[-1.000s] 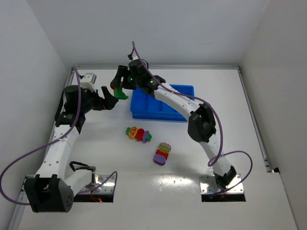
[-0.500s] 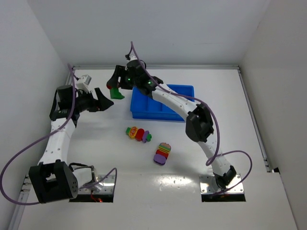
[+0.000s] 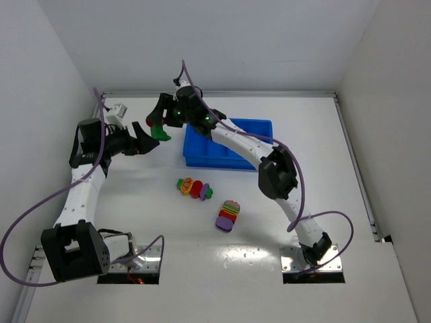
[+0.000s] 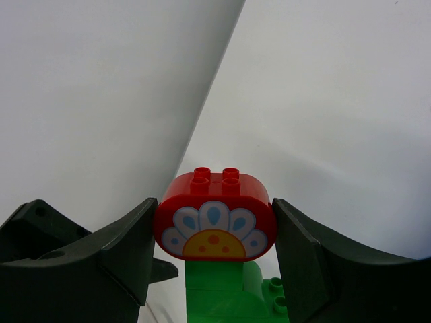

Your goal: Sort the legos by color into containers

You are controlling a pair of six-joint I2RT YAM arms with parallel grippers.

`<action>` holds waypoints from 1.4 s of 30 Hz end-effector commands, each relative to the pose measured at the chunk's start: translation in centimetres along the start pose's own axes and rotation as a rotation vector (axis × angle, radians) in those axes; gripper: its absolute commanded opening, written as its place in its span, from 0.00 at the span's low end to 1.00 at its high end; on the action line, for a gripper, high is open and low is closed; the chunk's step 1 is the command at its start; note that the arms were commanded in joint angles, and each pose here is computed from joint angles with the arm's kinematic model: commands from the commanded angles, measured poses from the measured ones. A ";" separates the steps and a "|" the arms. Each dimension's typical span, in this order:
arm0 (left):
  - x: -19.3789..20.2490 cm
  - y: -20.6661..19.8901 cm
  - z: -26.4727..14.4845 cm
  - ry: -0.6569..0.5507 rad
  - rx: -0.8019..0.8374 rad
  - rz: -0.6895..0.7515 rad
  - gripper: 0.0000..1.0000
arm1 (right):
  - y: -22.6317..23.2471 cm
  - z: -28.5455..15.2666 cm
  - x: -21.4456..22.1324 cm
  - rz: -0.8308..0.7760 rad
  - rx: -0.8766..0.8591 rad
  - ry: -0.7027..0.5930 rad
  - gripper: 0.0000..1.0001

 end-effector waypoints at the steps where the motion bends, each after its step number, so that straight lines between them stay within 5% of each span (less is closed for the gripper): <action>1: -1.7 -0.2 -0.2 -0.066 0.002 0.029 0.88 | 2.3 -0.1 -1.5 0.003 -0.074 -0.064 0.00; 23: -0.9 2.1 2.0 -0.052 -0.007 -0.063 0.70 | 3.9 0.1 -0.9 0.014 -0.093 -0.059 0.00; 42: -0.6 2.8 2.7 -0.048 0.002 -0.101 0.27 | 3.6 0.8 -0.3 0.006 -0.054 -0.073 0.00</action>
Point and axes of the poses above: each gripper's point midway between its finger pads, its own z axis out along the fingers, its own y axis along the line the jaws close on, x = y × z, the point moved 8 cm from there along -z, back along the fingers, and after that the axes turned 13 degrees about -z, right-handed, at the moved point
